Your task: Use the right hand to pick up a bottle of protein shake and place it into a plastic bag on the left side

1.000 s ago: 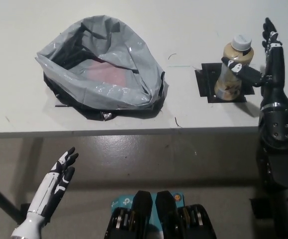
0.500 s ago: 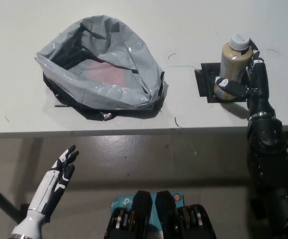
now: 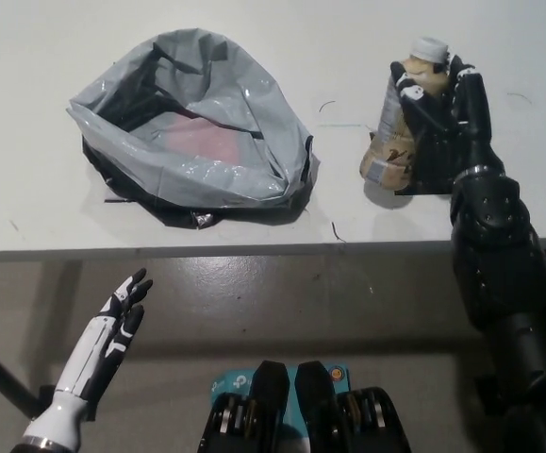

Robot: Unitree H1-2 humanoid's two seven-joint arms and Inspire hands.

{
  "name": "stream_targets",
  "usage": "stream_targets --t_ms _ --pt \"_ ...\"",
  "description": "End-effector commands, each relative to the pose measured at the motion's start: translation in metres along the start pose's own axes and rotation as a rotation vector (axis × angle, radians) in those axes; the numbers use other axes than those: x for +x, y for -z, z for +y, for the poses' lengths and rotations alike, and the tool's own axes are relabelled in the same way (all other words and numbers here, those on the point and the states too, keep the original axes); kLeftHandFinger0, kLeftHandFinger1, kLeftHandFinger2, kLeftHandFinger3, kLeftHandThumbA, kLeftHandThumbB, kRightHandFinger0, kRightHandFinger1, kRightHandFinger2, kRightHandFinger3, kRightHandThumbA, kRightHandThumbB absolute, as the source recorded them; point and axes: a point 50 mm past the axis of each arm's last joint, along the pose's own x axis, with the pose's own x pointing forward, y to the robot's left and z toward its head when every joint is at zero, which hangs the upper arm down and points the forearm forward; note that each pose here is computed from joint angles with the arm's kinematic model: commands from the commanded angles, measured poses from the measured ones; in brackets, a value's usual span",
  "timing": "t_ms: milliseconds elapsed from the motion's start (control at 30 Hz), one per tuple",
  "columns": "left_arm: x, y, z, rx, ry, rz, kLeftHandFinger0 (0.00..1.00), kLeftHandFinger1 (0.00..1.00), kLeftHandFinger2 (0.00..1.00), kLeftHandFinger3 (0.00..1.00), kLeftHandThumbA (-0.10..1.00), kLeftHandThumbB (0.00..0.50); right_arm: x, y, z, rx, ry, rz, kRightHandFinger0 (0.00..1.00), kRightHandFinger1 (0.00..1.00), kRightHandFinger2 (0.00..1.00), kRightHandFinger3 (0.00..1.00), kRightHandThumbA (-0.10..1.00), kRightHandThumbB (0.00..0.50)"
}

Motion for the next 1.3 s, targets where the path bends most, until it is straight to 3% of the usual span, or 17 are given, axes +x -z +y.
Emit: stream_targets --t_ms 0,100,200,400,533,567,667,733,867,967,1000,1033,1067,1100,1200,1267 --pt "0.005 -0.014 0.01 0.022 0.006 -0.067 1.0 1.0 1.0 1.0 0.97 0.205 0.011 -0.038 0.002 0.023 -0.015 -0.062 0.0 0.17 0.4 0.28 0.26 0.251" --pt "0.005 -0.013 0.01 0.021 0.009 -0.068 1.0 1.0 1.0 1.0 0.96 0.198 0.009 -0.036 -0.001 0.02 -0.002 -0.065 0.0 0.22 0.45 0.33 0.14 0.222" --pt "0.004 -0.012 0.009 0.017 0.004 -0.064 1.0 1.0 1.0 1.0 0.95 0.187 0.007 -0.029 -0.005 0.024 -0.001 -0.062 0.0 0.27 0.56 0.49 0.08 0.208" --pt "0.002 -0.01 0.009 0.011 0.009 -0.061 1.0 1.0 1.0 1.0 0.94 0.157 0.003 -0.029 -0.002 0.048 0.021 -0.061 0.0 0.24 0.51 0.48 0.0 0.192" --pt "0.002 -0.01 0.009 0.016 0.007 -0.054 1.0 1.0 1.0 1.0 0.94 0.159 0.005 -0.055 0.01 0.032 0.006 -0.121 0.0 0.16 0.43 0.46 -0.01 0.189" --pt "0.002 -0.01 0.009 0.016 0.006 -0.055 1.0 1.0 1.0 1.0 0.94 0.151 0.007 -0.069 0.016 0.01 -0.018 -0.156 0.0 0.17 0.44 0.44 -0.05 0.179" --pt "0.001 -0.009 0.008 0.007 0.011 -0.058 1.0 1.0 1.0 1.0 0.93 0.139 0.007 -0.12 0.047 -0.086 -0.11 -0.286 0.0 0.24 0.56 0.57 -0.1 0.162" --pt "0.001 -0.009 0.007 0.007 0.015 -0.038 1.0 1.0 1.0 1.0 0.94 0.146 0.009 -0.153 0.079 -0.197 -0.19 -0.402 0.0 0.24 0.54 0.52 -0.09 0.16" --pt "0.0 -0.009 0.006 -0.001 0.019 -0.034 1.0 1.0 1.0 1.0 0.94 0.147 0.01 -0.17 0.103 -0.238 -0.258 -0.43 0.0 0.26 0.6 0.58 -0.1 0.139" --pt "-0.001 -0.01 0.004 -0.015 0.025 -0.041 1.0 1.0 1.0 1.0 0.93 0.124 0.008 -0.189 0.146 -0.356 -0.321 -0.467 0.0 0.18 0.51 0.51 -0.1 0.127" --pt "-0.001 -0.011 0.004 -0.016 0.025 -0.04 1.0 1.0 1.0 1.0 0.93 0.13 0.007 -0.188 0.156 -0.406 -0.327 -0.512 0.04 0.25 0.58 0.59 -0.1 0.183" --pt "0.0 -0.012 0.005 -0.015 0.028 -0.04 1.0 1.0 1.0 1.0 0.93 0.13 0.005 -0.183 0.171 -0.48 -0.341 -0.586 0.01 0.18 0.57 0.59 -0.1 0.142" --pt "0.0 -0.013 0.005 -0.016 0.032 -0.042 1.0 1.0 1.0 1.0 0.93 0.129 0.005 -0.177 0.18 -0.533 -0.357 -0.616 0.0 0.19 0.63 0.64 -0.1 0.11" --pt "0.001 -0.013 0.005 -0.019 0.033 -0.044 1.0 1.0 1.0 1.0 0.93 0.128 0.006 -0.174 0.184 -0.565 -0.366 -0.618 0.0 0.24 0.7 0.72 -0.1 0.099" --pt "0.001 -0.013 0.005 -0.014 0.034 -0.047 1.0 1.0 1.0 1.0 0.93 0.134 0.007 -0.168 0.195 -0.63 -0.391 -0.621 0.0 0.31 0.74 0.83 -0.1 0.083" --pt "0.002 -0.015 0.004 0.0 0.042 -0.047 1.0 1.0 1.0 1.0 0.94 0.158 0.008 -0.153 0.212 -0.773 -0.433 -0.634 0.0 0.42 0.81 0.94 -0.1 0.089"
